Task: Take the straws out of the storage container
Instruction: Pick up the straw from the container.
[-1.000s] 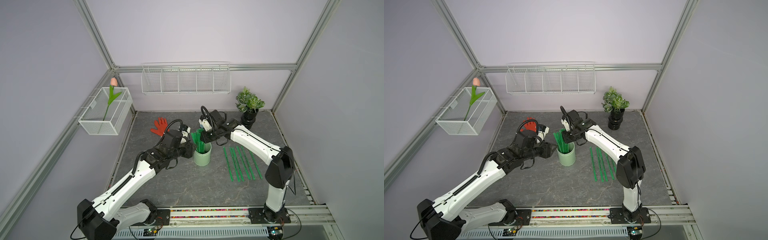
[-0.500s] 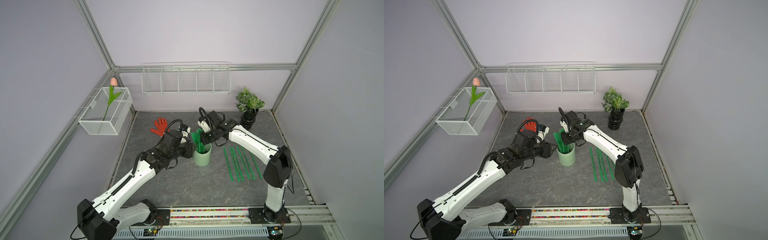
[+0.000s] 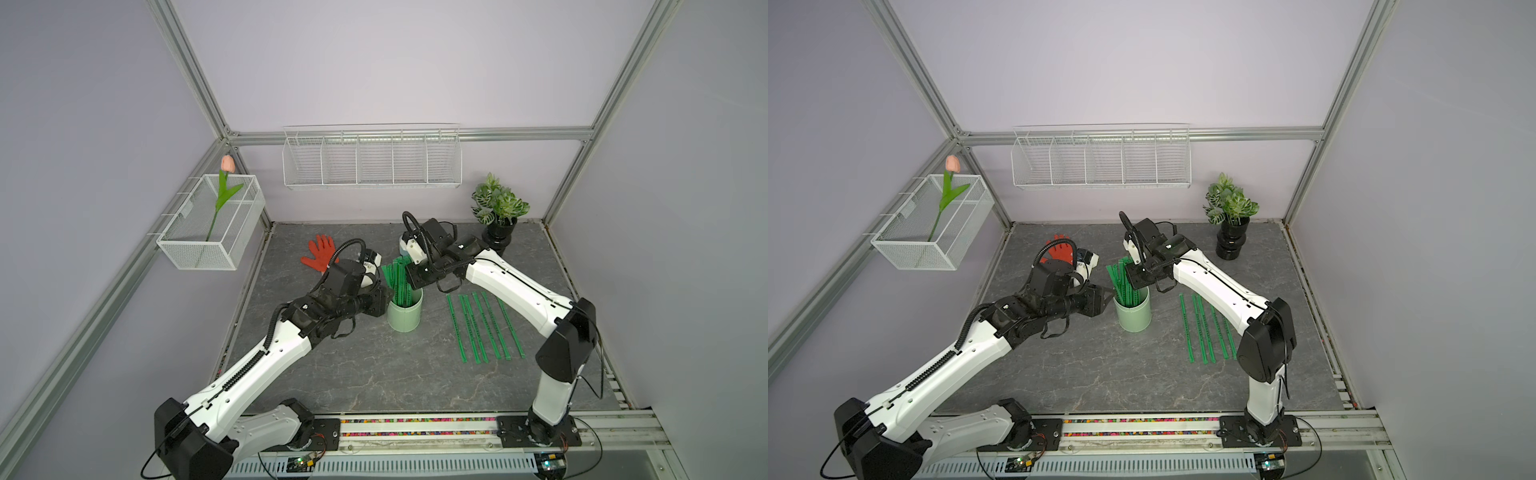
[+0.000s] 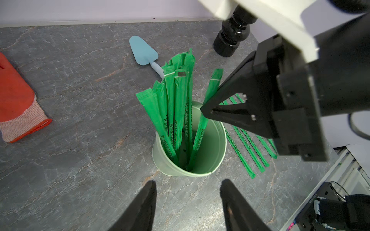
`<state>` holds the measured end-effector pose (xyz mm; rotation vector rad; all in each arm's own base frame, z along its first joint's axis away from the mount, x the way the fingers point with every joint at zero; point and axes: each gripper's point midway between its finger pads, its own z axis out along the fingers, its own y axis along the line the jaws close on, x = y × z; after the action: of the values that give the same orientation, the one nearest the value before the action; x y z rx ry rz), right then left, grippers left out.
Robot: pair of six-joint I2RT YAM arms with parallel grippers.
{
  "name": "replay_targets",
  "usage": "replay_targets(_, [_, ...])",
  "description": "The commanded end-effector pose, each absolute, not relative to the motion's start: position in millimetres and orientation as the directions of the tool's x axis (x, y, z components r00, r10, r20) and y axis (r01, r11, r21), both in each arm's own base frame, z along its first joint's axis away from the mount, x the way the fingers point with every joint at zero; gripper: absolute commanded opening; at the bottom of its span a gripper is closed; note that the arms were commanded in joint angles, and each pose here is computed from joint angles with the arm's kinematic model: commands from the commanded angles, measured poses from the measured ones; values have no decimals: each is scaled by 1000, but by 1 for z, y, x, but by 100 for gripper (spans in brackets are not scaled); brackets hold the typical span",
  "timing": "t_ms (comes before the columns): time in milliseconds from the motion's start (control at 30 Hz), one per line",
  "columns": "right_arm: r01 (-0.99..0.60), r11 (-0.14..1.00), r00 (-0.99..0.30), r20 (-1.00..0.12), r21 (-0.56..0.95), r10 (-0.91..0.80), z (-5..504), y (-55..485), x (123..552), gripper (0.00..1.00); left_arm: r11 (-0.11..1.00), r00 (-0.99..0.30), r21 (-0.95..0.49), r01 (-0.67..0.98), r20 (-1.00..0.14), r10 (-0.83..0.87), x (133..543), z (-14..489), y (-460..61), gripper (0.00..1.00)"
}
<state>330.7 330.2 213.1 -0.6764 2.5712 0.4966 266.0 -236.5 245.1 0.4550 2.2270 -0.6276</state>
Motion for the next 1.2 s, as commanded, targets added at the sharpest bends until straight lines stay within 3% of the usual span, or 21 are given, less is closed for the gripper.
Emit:
replay_targets(0, [-551, 811, -760, -520, 198, -390, 236, 322, 324, 11, 808, -649, -304, 505, -751, 124, 265, 245, -239, 55])
replay_targets(267, [-573, 792, -726, -579, 213, -370, 267, 325, 323, 10, 808, -651, -303, 505, -748, 126, 265, 244, -240, 55])
replay_targets(767, [-574, 793, -738, -551, 206, -391, 257, 325, 325, 10, 809, -651, -302, 504, -748, 127, 265, 244, -239, 55])
replay_targets(1167, [-596, 779, -666, -662, 195, -344, 342, 297, 310, 10, 808, -650, -303, 505, -749, 126, 265, 245, -240, 55])
